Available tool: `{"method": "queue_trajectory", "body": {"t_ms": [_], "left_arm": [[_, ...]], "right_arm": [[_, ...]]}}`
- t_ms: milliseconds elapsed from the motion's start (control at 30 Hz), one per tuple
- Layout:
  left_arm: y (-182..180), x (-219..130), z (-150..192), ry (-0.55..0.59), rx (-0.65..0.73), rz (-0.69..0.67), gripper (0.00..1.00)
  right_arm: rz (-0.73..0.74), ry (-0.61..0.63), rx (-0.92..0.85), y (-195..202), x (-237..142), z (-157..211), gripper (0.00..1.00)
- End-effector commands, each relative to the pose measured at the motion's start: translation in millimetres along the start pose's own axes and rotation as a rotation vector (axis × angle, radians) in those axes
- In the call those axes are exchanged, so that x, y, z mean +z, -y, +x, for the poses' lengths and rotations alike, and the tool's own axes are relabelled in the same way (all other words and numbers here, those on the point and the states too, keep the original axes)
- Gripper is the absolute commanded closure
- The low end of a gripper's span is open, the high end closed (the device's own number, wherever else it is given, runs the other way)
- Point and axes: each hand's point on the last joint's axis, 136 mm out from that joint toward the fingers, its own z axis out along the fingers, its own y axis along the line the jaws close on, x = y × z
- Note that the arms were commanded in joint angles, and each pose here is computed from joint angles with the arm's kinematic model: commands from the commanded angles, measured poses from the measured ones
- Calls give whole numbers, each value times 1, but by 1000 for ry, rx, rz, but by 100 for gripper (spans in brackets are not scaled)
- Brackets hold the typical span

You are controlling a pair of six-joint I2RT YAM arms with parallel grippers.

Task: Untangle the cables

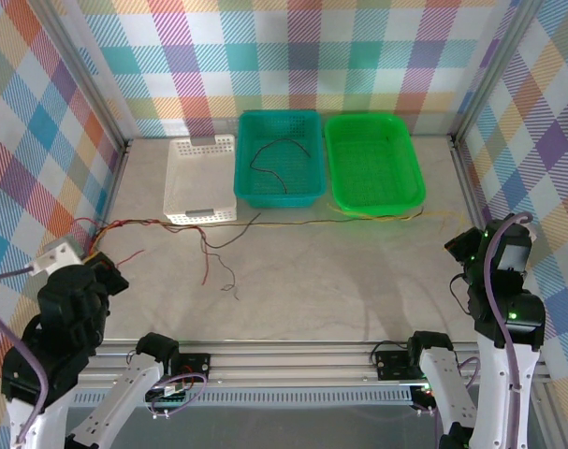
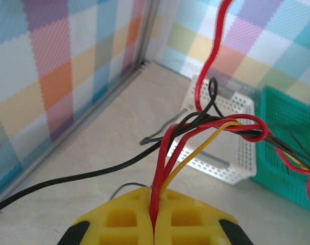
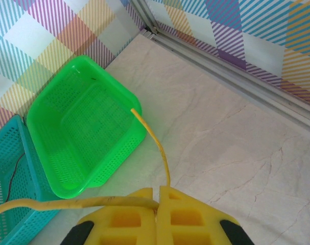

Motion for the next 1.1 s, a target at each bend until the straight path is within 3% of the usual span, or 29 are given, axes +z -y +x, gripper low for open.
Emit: {"method": "queue_trajectory", "body": {"t_ms": [0, 233, 367, 733, 1067], "left_arm": [[-31, -14, -19, 98, -58, -132, 100], [-60, -36, -47, 222, -91, -230, 100], [-58, -39, -55, 244, -105, -193, 100], [37, 5, 6, -29, -66, 191, 100], [108, 19, 29, -203, -86, 419, 100]], "right_arm": [[33, 4, -13, 4, 11, 0, 100], [61, -59, 13, 9, 39, 11, 100], [58, -94, 56, 11, 51, 18, 100], [7, -41, 45, -15, 44, -21, 100], [80, -56, -127, -50, 93, -17, 100]]}}
